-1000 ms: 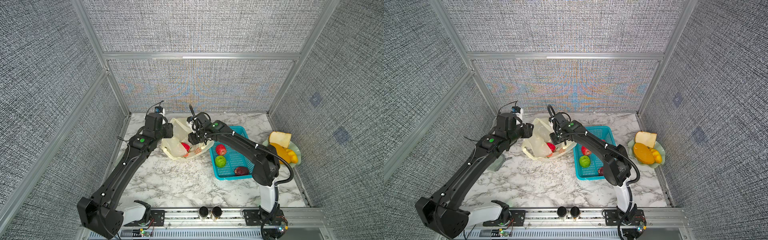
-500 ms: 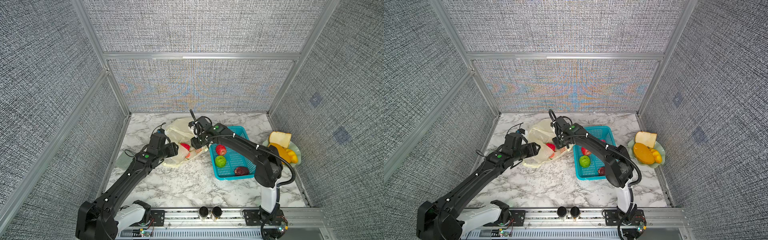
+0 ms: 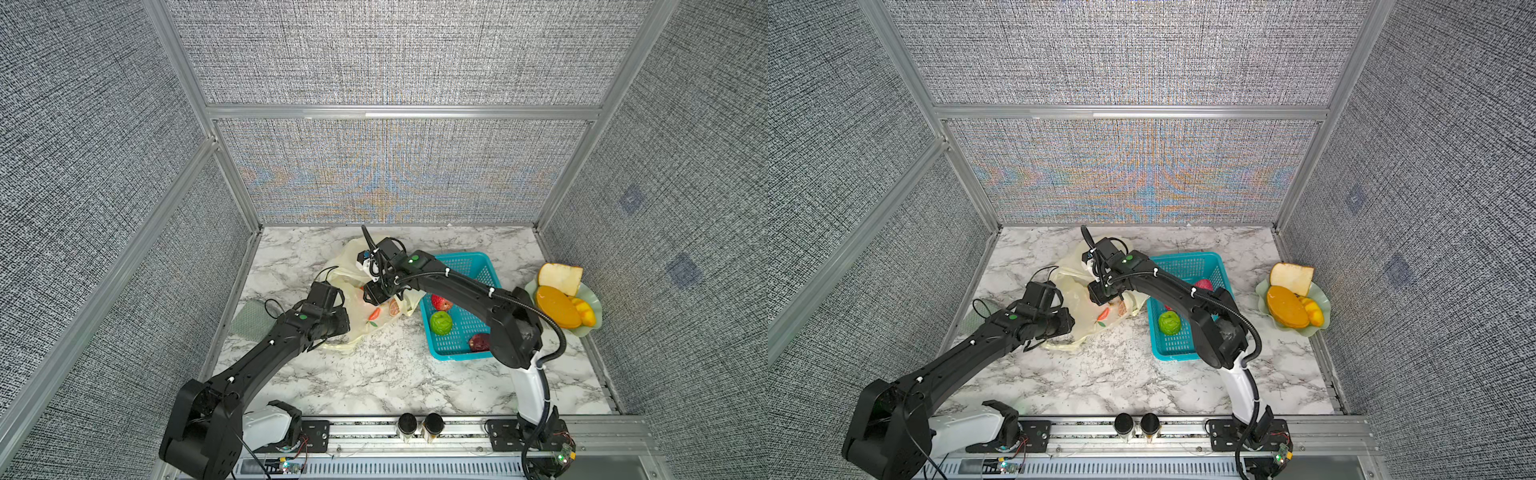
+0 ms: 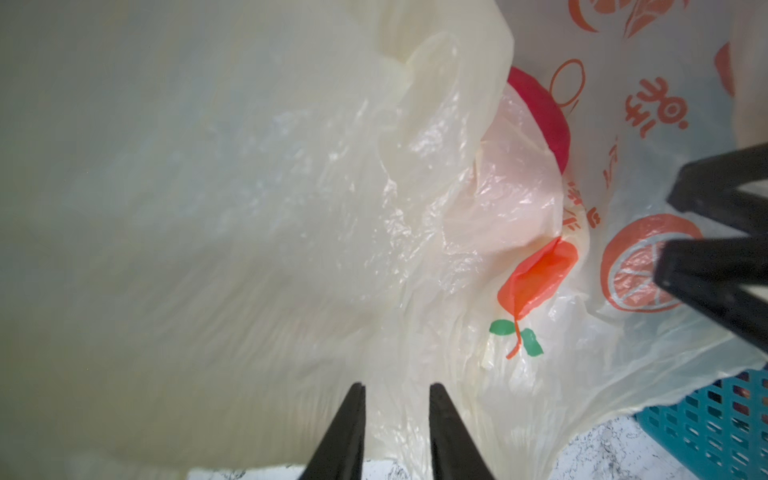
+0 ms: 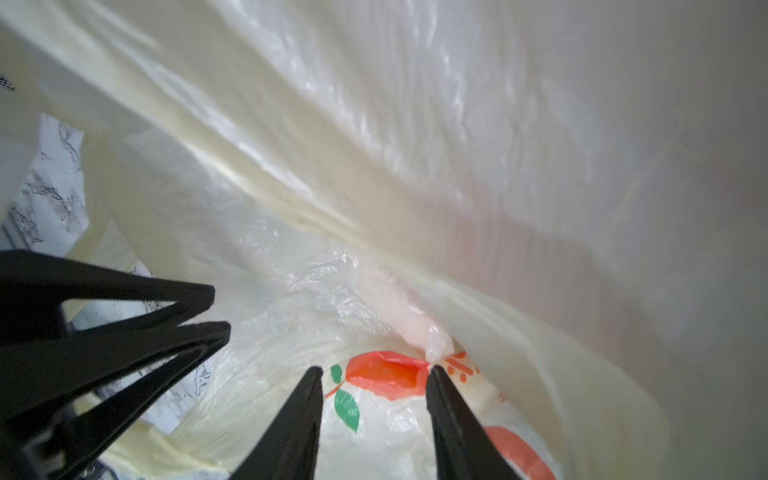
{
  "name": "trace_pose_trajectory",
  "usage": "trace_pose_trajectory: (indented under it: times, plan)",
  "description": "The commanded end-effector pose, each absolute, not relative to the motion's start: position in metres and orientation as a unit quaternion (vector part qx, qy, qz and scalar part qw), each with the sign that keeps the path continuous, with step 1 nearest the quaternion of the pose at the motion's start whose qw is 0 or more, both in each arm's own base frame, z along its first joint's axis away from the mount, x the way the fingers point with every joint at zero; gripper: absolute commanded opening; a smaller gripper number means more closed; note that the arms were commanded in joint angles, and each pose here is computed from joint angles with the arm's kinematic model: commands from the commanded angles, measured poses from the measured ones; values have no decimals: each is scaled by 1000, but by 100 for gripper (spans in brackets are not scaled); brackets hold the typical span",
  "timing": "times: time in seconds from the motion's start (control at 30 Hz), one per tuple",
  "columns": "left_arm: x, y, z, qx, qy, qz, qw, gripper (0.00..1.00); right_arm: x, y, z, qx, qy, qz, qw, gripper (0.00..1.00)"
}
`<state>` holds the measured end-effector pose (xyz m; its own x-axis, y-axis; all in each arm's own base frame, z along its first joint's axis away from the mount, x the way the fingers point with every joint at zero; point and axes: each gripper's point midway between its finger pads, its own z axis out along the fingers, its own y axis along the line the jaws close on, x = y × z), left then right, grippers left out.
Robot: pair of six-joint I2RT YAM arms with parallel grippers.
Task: Untie the knot of a plastic bag & take out the apple
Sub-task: Pick up the apple from the plastic bag.
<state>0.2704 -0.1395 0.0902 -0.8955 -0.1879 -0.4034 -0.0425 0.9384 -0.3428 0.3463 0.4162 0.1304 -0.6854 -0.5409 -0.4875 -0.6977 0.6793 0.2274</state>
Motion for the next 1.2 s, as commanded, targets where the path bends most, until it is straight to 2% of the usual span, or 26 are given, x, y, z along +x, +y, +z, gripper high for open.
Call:
trace_pose_trajectory:
  times: [0.0,0.1,0.2,0.5,0.53,0.63,0.77,1.07,1.17]
  plan:
    - [266,-132,84,-69,969,-137,195,25,361,410,118,-329,909,170,191,46]
    - [261,-129,79,-64,976,-119,171,23,383,408,111,-308,918,147,204,47]
    - [264,-130,82,-62,975,-118,177,23,402,405,105,-293,922,124,220,46]
    - [295,-138,108,-58,968,-120,214,24,405,406,88,-297,922,113,219,47]
    - [298,-138,107,-57,968,-118,216,24,400,409,86,-303,921,122,210,49]
    - [307,-140,105,-53,968,-116,218,24,388,410,78,-315,919,129,196,65]
    - [314,-145,105,-47,967,-123,218,24,383,411,67,-319,920,124,189,71]
    - [314,-142,108,-45,966,-121,224,24,377,425,51,-331,920,130,166,73]
    - [313,-141,108,-45,966,-120,224,24,379,425,48,-329,922,124,165,69]
